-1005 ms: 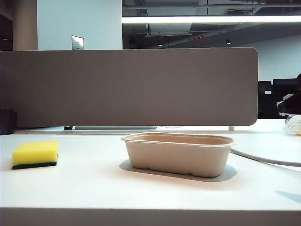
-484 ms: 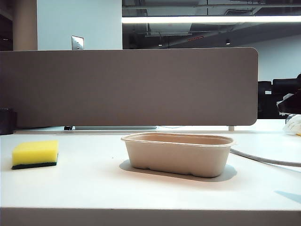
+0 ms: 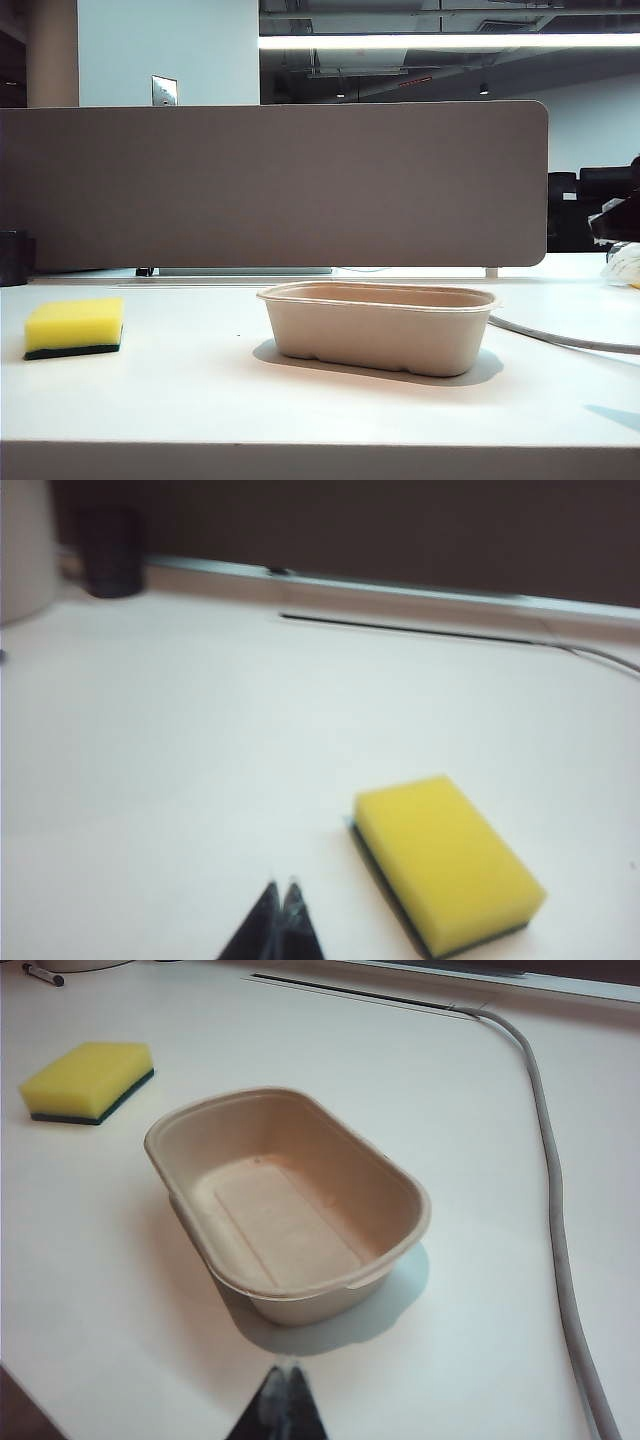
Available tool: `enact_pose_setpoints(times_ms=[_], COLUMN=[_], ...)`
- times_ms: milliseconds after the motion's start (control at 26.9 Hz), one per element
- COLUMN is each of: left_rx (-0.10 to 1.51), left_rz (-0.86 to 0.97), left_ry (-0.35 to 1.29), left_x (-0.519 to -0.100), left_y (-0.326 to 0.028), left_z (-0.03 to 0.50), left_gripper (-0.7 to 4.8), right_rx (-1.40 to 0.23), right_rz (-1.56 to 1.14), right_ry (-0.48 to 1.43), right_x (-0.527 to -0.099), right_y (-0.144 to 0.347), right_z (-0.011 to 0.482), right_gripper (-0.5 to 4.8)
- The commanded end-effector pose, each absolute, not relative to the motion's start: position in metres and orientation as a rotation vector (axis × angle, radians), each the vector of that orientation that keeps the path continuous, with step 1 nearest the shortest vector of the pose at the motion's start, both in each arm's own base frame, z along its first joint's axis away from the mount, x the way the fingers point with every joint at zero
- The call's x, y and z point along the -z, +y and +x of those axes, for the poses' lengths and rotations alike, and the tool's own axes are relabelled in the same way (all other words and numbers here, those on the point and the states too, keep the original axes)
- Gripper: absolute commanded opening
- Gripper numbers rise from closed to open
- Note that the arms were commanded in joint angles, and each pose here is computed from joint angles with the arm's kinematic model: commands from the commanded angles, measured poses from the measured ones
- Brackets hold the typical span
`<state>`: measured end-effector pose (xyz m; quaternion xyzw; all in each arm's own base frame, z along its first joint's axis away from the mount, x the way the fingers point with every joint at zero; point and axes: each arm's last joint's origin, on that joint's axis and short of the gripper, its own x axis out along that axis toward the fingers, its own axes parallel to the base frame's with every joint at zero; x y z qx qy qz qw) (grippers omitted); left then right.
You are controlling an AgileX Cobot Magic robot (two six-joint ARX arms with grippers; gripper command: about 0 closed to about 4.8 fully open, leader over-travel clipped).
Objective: Take out the cleaning sponge from the paper lunch box and place it on the table.
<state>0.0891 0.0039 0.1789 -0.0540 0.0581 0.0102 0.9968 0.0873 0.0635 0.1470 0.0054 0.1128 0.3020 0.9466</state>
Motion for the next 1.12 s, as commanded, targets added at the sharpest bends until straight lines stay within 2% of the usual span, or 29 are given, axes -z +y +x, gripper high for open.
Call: enact_pose_setpoints(times_ms=[37,521,1117], left_rx=[0.039,0.124,0.139], left_rz=[-0.055,0.097,-0.015], left_ry=[0.042,0.033,0.039], left_x=[-0.172,-0.162,-0.162], left_y=[0.0,-0.007,-0.009], left_z=[0.094,0.097,0.097], left_gripper=[-0.04,-0.04,-0.04], right_rx=[-0.616,-0.616,-0.616], right_rz=[0.017,0.017,0.017], right_ry=[0.211,0.21,0.211], right_x=[-0.149,-0.149,-0.149], right_y=[0.064,0.064,0.064], right_z=[0.088,0.088,0.088], right_gripper=[-0.05,-0.05,-0.05])
